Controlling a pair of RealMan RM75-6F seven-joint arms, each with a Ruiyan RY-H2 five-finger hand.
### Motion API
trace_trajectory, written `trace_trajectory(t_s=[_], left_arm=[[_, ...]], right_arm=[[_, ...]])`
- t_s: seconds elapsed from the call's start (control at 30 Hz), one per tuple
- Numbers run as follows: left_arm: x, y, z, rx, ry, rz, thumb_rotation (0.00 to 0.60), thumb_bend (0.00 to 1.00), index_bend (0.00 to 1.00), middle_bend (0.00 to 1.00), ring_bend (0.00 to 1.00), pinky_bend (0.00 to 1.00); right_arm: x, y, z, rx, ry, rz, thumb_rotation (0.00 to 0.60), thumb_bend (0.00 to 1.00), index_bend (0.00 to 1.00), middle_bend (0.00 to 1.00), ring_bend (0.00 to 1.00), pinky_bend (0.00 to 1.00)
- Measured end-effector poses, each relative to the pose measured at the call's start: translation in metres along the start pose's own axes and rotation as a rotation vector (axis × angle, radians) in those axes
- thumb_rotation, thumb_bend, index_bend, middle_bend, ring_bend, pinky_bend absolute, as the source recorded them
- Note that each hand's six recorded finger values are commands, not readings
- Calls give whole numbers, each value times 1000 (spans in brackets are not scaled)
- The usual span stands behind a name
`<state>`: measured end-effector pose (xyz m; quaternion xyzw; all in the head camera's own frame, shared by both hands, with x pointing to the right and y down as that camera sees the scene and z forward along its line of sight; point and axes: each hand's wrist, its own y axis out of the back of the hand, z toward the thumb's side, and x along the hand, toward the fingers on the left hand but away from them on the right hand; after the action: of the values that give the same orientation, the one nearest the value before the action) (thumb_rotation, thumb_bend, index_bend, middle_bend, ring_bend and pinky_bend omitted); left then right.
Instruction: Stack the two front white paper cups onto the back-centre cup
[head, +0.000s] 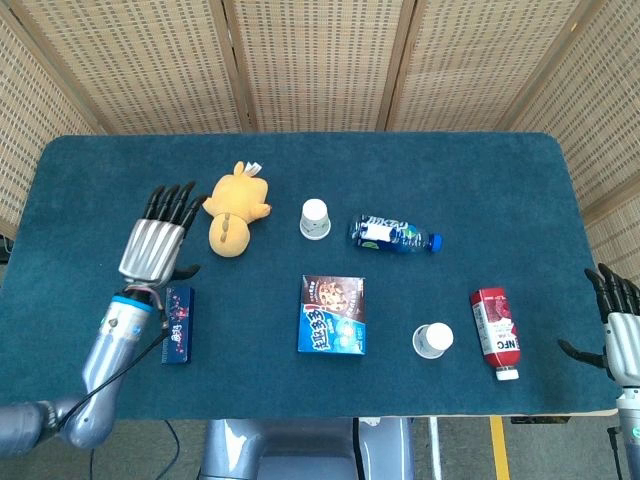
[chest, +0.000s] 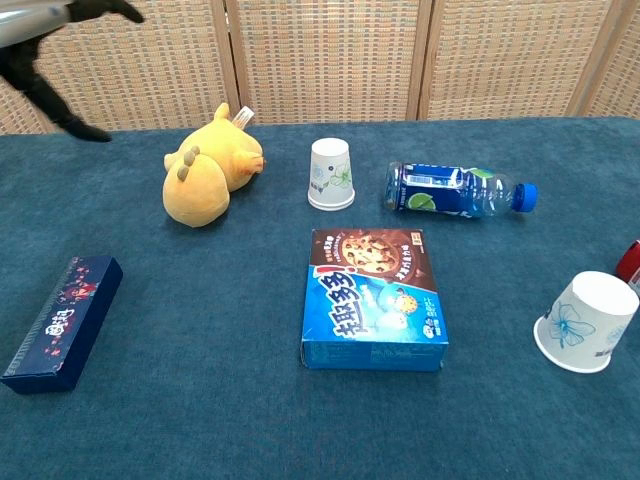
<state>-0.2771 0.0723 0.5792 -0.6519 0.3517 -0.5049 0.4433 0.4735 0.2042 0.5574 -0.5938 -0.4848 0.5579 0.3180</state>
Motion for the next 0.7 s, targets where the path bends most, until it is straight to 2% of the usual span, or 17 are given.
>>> trace_trajectory(t_s=[0.1,0.2,0.37,0.53,0.7], left_arm=[[-37,-6,-28,-15,61,-15,600,123,95,0,0,0],[-75,-11,-49,-28,101,-16,600,123,95,0,0,0],[-135,-23,-68,-106,141,-63,600,123,95,0,0,0],[-163,-19,-75,-108,151,-32,600,122,96,0,0,0],[-175,-14,-80,-117,156,-8,600,123,100,0,0,0]], right_arm=[[3,1,7,2,22,-6,600,13,8,0,0,0],[6,1,12,5,40,-10,600,22,55,0,0,0],[13,2,27,-9,91,-1,600,60,197,0,0,0],[20,-6,42,10,137,36,600,100,293,0,0,0],[25,-19,65,40,184,86,600,120,321,0,0,0]])
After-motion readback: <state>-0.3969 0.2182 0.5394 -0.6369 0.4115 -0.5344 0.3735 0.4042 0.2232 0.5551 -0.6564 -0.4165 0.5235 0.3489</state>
